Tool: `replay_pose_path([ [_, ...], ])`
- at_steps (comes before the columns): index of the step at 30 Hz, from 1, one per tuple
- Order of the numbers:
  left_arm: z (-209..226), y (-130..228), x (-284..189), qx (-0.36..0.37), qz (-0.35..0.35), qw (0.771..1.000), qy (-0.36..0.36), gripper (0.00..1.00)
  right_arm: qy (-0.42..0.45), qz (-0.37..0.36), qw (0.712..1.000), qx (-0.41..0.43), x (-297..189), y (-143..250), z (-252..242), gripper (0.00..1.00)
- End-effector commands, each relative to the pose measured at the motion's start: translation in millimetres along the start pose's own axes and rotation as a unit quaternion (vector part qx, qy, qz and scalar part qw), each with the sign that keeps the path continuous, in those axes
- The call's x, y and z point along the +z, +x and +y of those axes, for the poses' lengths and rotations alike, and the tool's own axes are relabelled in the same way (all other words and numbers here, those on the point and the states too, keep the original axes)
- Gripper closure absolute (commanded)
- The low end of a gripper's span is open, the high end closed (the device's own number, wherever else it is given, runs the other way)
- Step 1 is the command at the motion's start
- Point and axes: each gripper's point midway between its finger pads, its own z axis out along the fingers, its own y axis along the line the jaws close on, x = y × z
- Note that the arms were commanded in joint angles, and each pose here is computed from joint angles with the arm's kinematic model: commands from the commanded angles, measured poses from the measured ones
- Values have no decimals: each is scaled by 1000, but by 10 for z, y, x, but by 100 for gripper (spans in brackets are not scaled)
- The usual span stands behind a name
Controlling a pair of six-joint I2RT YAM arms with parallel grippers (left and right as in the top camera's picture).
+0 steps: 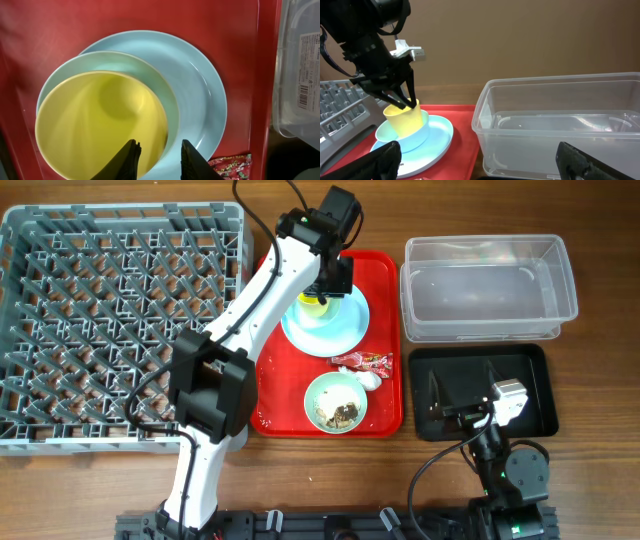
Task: Sort waste into correct bins and load items into the dishwasher rack
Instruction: 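Lift the yellow cup and place it in the dish rack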
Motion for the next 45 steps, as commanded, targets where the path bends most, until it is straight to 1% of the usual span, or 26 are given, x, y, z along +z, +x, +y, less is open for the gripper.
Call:
replay_pose_path([
  [1,25,-50,-138,1,-26,1000,-15,72,2,-2,1000,-4,-1,-8,-5,0],
  [6,30,85,63,6,-8,1000,-19,74,2,-2,1000,-4,-1,-8,-5,0],
  [11,16,42,70,6,-17,1000,-16,76,2,-2,1000,-4,-1,-8,-5,0],
  [16,25,29,69,5,-20,1000,-17,85,2,-2,1000,-4,-1,-8,-5,0],
  [19,24,28,69,5,-20,1000,-17,86,2,-2,1000,-4,-1,-8,-5,0],
  [21,36,21,69,4,-21,1000,-19,90,2,-2,1000,-4,-1,-8,-5,0],
  [23,79,-1,65,4,-27,999,-32,96,2,-2,1000,-4,-1,-8,-5,0],
  [29,105,-29,25,2,-33,999,-34,96,2,-2,1000,-4,-1,-8,-5,0],
  [32,155,-92,-113,-6,-47,998,-30,96,2,-2,1000,-4,-1,-8,-5,0],
  [37,301,-241,-528,-23,-87,996,-13,96,2,-2,1000,-4,-1,-8,-5,1],
  [43,504,-380,-1107,-43,-130,990,43,96,2,-2,1000,-4,-1,-8,-5,0],
  [45,588,-419,-1250,-48,-134,986,82,96,2,-2,1000,-4,-1,-8,-5,0],
])
